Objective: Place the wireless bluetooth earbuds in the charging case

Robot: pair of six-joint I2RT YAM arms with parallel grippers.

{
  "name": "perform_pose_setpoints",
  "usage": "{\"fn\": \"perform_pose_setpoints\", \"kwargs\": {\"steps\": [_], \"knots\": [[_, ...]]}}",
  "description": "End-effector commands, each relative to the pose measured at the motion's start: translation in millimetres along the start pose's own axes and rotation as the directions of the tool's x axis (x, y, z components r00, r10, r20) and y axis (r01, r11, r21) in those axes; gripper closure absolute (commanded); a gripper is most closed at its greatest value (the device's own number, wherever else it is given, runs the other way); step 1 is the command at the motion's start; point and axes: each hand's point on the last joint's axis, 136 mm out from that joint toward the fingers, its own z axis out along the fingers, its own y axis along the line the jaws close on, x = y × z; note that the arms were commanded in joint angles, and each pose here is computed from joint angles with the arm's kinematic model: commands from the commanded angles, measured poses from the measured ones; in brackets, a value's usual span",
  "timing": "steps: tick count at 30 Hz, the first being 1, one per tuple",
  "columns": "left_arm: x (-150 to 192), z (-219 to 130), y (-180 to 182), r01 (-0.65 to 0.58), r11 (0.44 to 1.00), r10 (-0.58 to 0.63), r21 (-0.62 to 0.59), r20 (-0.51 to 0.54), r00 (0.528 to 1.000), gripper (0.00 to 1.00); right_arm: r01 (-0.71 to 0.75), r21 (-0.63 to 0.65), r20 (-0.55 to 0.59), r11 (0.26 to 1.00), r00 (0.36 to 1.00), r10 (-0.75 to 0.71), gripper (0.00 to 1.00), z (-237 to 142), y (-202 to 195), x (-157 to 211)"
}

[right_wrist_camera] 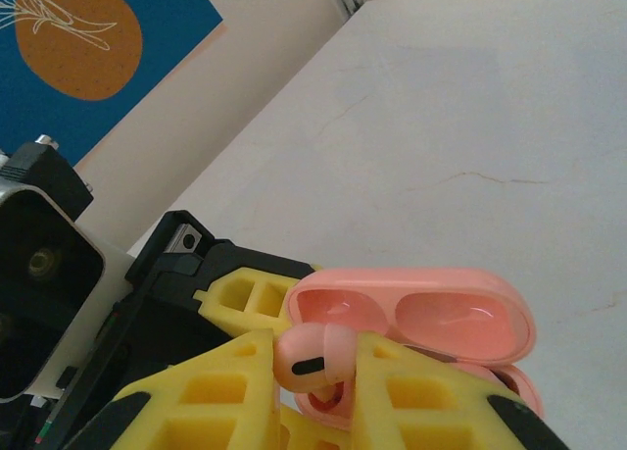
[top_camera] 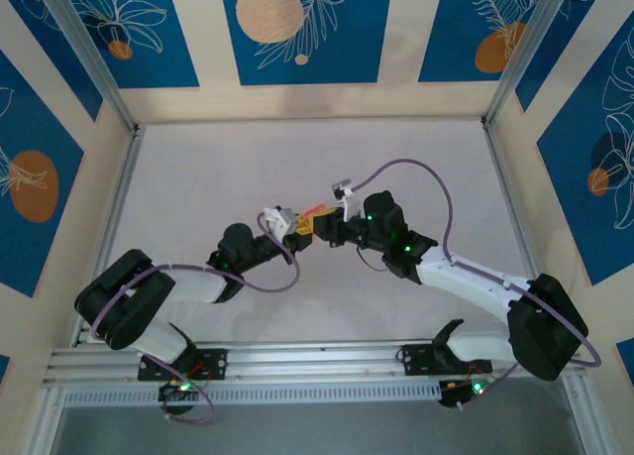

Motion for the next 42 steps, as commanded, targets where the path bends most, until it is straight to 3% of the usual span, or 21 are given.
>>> {"fn": "perform_pose_setpoints", "kwargs": {"steps": [1, 18, 42], "knots": [[-40.4, -2.3, -9.5, -0.029, 0.999, 0.025, 0.030, 0.129, 0.991, 0.79, 0.034, 0.024, -0.006, 0.999, 0.999, -0.034, 0.79, 4.7, -3.8, 3.8], [-56.1, -8.5, -18.0, -0.057, 0.996, 0.044, 0.063, 0.184, 0.982, 0.79, 0.071, 0.090, -0.087, 0.993, 0.994, -0.063, 0.78, 2.6, -18.7, 27.6], [-61.0, -11.4, -25.1, -0.076, 0.993, 0.056, 0.096, 0.191, 0.980, 0.79, 0.058, 0.151, -0.094, 0.987, 0.995, -0.045, 0.63, 4.5, -28.6, 24.8]]}}
